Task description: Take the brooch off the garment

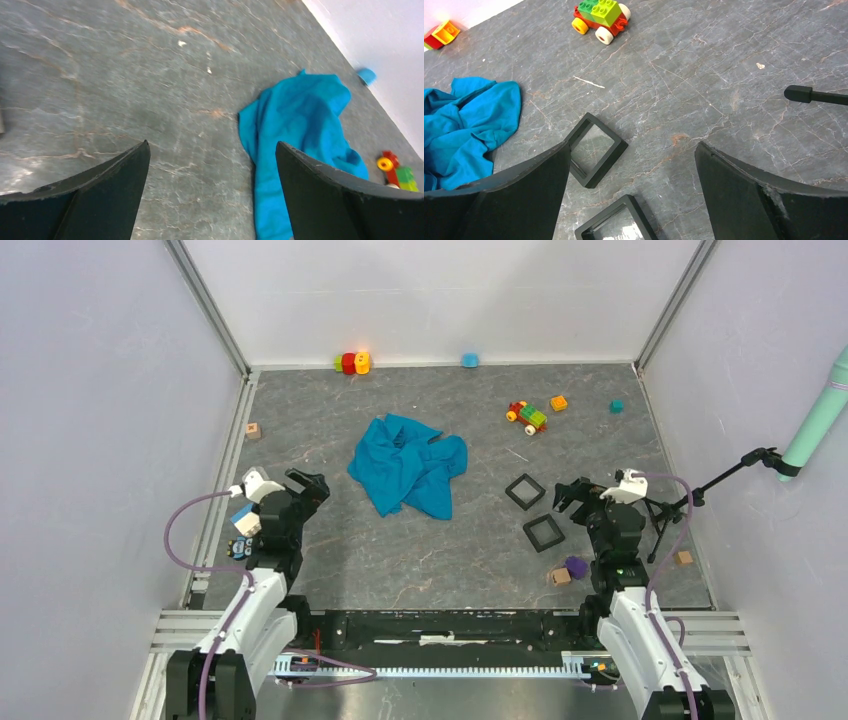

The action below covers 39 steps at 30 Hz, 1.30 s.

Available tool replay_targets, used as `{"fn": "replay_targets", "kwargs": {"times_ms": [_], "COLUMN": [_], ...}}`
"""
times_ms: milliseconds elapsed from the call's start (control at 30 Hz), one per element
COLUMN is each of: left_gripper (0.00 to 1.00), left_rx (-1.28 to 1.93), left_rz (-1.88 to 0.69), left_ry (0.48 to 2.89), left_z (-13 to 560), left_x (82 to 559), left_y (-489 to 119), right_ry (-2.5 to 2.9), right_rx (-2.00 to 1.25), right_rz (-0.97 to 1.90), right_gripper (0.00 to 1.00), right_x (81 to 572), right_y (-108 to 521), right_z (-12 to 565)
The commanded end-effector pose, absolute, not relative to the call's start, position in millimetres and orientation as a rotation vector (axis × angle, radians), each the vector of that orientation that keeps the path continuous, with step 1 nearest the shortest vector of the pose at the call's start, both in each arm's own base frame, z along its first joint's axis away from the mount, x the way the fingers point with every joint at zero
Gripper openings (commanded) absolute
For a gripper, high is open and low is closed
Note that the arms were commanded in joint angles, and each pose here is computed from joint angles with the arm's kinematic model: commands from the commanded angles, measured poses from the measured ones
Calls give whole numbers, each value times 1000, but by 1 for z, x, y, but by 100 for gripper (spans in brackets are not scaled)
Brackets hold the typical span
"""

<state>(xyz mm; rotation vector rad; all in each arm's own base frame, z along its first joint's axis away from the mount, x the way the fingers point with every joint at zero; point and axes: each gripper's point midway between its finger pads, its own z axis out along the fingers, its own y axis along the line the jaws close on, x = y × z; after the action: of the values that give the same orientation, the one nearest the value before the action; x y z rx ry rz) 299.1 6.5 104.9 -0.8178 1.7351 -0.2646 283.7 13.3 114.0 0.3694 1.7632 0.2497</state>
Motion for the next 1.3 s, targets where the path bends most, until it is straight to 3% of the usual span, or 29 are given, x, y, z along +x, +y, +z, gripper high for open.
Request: {"fn": "replay_targets", "kwargs": {"times_ms": [0,133,500,600,733,933,1267], "left_gripper": [100,100,100,100,97,90,90], "left_rx": [-649,-409,-167,-74,-4,41,62], "left_rz": [-507,-665,-772,-685,-501,-322,-262], "left_ry": [1707,1735,1935,1986,2047,2101,2170], "left_z": [123,133,104,100,90,82,69], "left_x": [303,301,308,307,308,308,307], "left_y": [-33,-70,-143,-161,-163,-161,-166], "right_ry": [1780,1817,1937,1984,2048,2136,2216], "right_rx": [242,163,-43,-133,-231,-395,-500], "right_rz": [311,409,459,416,383,379,338], "right_gripper": [98,98,98,99,89,81,73], "right_x": [286,290,315,321,328,330,324], "right_y": [31,50,109,133,164,225,289], "right_z": [118,120,127,123,110,84,45]}}
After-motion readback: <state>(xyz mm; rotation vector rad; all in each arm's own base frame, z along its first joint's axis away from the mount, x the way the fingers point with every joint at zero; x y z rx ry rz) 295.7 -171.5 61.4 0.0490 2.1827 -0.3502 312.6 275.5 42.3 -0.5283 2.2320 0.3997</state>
